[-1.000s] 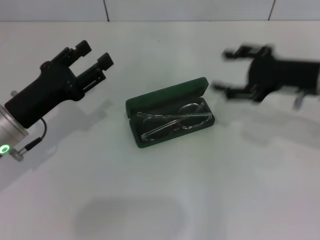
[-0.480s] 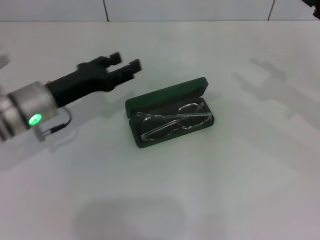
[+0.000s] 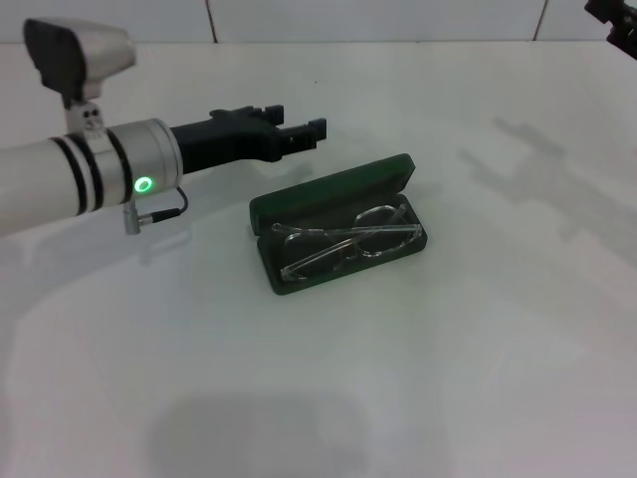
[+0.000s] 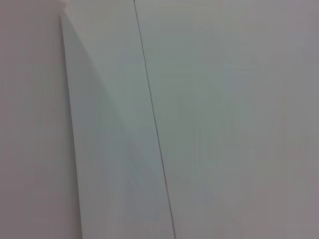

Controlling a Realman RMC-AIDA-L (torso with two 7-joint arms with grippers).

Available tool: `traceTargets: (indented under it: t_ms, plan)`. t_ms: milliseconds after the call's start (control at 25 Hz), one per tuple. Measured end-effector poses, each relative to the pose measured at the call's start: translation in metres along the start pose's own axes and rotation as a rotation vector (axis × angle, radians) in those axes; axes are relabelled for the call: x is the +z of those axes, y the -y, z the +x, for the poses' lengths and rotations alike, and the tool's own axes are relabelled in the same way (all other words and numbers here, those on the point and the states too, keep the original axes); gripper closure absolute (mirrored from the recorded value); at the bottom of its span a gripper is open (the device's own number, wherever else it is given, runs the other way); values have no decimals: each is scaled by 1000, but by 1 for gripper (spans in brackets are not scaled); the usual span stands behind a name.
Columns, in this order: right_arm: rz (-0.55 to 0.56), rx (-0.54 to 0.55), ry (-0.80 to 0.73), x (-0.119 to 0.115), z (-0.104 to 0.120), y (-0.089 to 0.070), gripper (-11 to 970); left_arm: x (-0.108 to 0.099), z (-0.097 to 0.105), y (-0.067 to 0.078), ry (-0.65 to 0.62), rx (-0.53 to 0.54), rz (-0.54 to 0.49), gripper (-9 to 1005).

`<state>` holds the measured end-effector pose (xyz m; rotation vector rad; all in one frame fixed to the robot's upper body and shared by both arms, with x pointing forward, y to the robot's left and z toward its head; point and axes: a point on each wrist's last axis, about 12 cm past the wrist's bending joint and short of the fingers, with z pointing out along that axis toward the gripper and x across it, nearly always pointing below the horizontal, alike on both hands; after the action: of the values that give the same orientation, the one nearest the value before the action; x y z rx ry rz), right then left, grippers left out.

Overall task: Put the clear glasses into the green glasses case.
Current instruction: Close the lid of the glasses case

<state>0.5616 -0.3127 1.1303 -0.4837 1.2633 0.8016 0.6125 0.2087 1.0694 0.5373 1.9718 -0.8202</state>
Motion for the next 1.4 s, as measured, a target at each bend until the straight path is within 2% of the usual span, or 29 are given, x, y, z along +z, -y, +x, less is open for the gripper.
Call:
traceTargets:
  t_ms: [320, 840, 1400]
  plan:
    - [3, -5, -13, 1, 1, 1, 208, 8, 8, 10, -80, 41, 32, 237]
    - [31, -46, -20, 10, -1, 7, 208, 7, 24, 25, -139, 107, 140, 236]
    - [46, -66, -28, 13, 1, 8, 207, -2, 37, 29, -70, 127, 162, 236]
